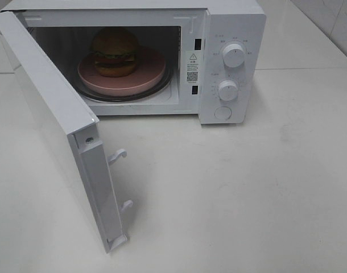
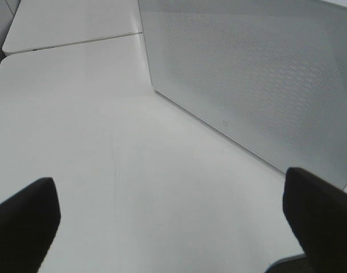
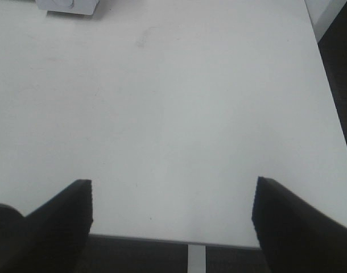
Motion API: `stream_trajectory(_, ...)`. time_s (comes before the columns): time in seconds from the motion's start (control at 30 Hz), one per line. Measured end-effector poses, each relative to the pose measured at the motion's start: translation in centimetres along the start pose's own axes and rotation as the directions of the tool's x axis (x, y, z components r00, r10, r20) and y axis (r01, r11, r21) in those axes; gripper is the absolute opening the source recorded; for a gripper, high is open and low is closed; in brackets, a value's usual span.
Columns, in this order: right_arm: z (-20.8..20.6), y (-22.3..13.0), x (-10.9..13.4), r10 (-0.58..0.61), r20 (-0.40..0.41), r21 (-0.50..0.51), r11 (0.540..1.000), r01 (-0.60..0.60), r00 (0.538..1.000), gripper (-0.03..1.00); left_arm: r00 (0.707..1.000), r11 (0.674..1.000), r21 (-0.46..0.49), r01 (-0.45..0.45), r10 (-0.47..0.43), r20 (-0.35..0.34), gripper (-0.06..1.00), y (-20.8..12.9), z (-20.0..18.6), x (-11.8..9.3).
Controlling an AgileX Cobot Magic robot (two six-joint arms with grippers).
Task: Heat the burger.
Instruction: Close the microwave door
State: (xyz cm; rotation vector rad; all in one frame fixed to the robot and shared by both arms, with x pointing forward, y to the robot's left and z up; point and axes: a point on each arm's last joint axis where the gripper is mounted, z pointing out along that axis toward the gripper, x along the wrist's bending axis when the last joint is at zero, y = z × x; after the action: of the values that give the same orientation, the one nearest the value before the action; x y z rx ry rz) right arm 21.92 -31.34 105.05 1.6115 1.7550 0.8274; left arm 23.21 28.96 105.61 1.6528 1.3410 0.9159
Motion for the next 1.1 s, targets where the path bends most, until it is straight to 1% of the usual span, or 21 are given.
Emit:
stream_trajectory(0.1, -0.15, -0.02, 0.05, 0.015, 0.01, -0.042, 0.999, -0.014, 1.0, 0.77, 1.0, 1.0, 0.0, 0.0, 0.0, 0.0, 0.99, 0.0, 0.0, 0.0)
stream_trajectory(0.23, -0.07, 0.18, 0.18, 0.024, 0.008, -0.067, 0.997, -0.023, 1.0, 0.77, 1.0, 1.0, 0.0, 0.0, 0.0, 0.0, 0.99, 0.0, 0.0, 0.0)
stream_trajectory(0.37, 0.57, 0.48, 0.62, 0.034, -0.031, -0.113, 0.993, -0.037, 0.999, 0.77, 1.0, 1.0, 0.0, 0.0, 0.0, 0.0, 0.99, 0.0, 0.0, 0.0)
stream_trajectory(0.5, 0.8, 0.48, 0.76, 0.037, -0.044, -0.118, 0.992, -0.042, 0.998, 0.77, 1.0, 1.0, 0.0, 0.0, 0.0, 0.0, 0.99, 0.0, 0.0, 0.0)
stream_trajectory(1.1, 0.82, 0.49, 0.78, 0.037, -0.047, -0.12, 0.992, -0.042, 0.998, 0.76, 1.0, 1.0, 0.0, 0.0, 0.0, 0.0, 0.99, 0.0, 0.0, 0.0)
